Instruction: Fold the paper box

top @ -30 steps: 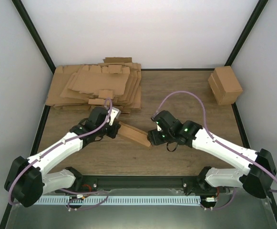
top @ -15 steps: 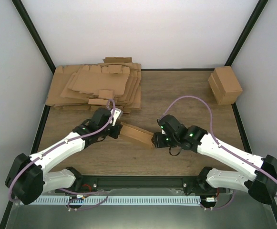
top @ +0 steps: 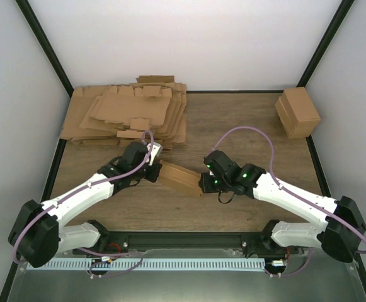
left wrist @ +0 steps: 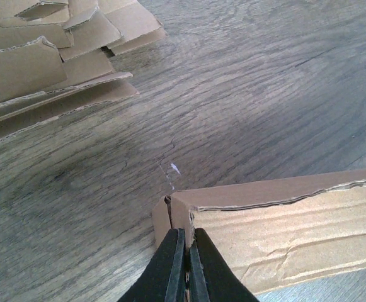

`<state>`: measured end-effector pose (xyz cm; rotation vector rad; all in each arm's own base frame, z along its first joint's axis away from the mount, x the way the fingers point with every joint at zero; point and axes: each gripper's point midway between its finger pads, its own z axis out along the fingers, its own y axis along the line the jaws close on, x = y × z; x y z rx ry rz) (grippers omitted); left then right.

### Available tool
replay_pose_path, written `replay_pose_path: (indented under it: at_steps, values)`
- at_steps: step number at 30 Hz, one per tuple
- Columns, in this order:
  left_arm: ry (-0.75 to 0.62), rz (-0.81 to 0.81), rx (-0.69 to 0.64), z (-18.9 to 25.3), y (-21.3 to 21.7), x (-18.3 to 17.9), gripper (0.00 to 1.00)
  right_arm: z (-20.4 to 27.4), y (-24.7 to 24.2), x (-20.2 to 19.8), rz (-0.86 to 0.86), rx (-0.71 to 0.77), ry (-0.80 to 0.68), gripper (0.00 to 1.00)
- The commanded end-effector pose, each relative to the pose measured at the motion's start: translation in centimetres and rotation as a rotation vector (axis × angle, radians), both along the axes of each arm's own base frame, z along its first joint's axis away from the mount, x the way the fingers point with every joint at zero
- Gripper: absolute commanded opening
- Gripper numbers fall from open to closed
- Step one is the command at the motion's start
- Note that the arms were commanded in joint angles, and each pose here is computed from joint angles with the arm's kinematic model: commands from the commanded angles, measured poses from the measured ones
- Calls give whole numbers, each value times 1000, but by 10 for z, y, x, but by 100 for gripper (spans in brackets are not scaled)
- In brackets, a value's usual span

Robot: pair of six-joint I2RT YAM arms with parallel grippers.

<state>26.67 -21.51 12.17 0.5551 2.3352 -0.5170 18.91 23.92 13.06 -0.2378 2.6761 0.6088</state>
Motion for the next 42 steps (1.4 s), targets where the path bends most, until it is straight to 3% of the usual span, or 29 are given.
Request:
replay_pose_path:
  at_steps: [1,13,21,42]
  values:
    - [-7,-14,6,-1,-3,1,4,9,9,6,-30,40,-3,24]
    - [-4,-20,18,-5,-5,0,4,5,11,5,-50,18,49,17]
    - [-24,-24,65,-7,2,0,4,-7,-12,0,-56,-120,74,3]
    - [-10,-41,81,-24,5,-8,4,-23,-2,-2,-134,-82,156,1]
